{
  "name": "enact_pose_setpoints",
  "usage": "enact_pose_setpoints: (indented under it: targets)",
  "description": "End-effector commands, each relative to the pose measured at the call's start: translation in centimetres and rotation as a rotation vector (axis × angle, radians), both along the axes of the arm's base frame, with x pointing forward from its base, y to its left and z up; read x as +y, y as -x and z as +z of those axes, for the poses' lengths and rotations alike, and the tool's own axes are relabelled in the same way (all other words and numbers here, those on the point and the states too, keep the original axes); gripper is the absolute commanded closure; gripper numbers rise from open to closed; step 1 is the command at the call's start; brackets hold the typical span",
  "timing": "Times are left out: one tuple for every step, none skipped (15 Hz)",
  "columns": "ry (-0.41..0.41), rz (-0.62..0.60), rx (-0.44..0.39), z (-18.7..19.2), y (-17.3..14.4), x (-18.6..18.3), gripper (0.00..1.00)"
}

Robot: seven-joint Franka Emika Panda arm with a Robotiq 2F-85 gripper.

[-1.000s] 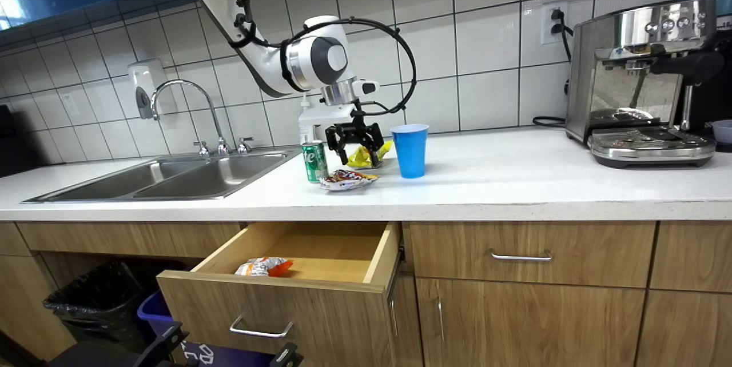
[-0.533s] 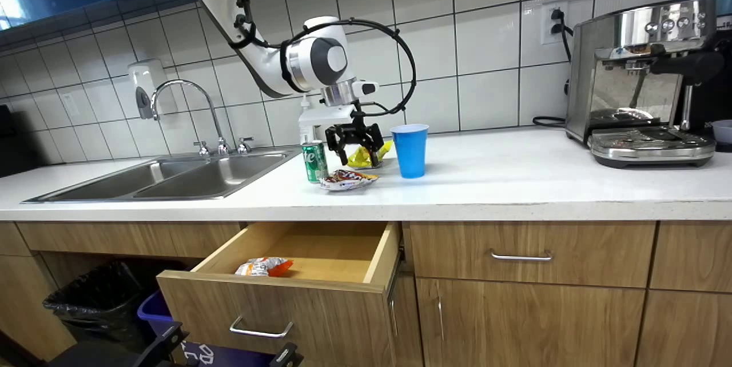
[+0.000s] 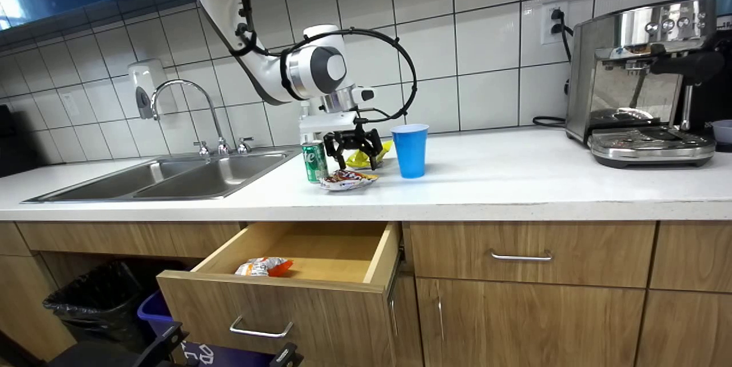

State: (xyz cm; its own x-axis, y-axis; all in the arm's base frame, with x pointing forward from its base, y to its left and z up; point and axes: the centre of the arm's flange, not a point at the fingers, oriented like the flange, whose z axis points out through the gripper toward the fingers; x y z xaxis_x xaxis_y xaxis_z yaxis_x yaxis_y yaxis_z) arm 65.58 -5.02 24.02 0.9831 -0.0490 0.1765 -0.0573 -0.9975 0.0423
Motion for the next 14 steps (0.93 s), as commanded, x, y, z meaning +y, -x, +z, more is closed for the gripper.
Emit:
enact_pose_setpoints:
  targets:
    - [-0.005, 0.045, -0.002, -0.2, -0.1, -0.3, 0.0]
    - [-0.005, 0.045, 0.004, -0.2, 0.0, -0.3, 0.0]
    - [-0.004, 0.046, 0.005, -0.3, 0.0, -0.4, 0.0]
    - [-0.003, 0.048, 0.008, -0.3, 0.1, -0.4, 0.0]
    - [-0.002, 0.052, 0.012, -0.3, 0.1, -0.4, 0.0]
    - [0.0, 0.054, 0.014, -0.2, 0.2, -0.4, 0.0]
    - [0.001, 0.057, 0.017, -0.2, 0.3, -0.3, 0.0]
    - [0.0, 0.06, 0.021, -0.2, 0.4, -0.4, 0.0]
    - [-0.003, 0.068, 0.031, -0.2, 0.6, -0.3, 0.0]
    - [-0.005, 0.078, 0.04, -0.1, 1.0, -0.3, 0.0]
    - [-0.004, 0.089, 0.047, -0.1, 1.2, -0.3, 0.0]
    - [0.0, 0.096, 0.052, -0.2, 1.5, -0.3, 0.0]
    - [0.001, 0.101, 0.055, -0.3, 1.6, -0.3, 0.0]
    - [0.002, 0.102, 0.059, -0.4, 1.8, -0.4, 0.0]
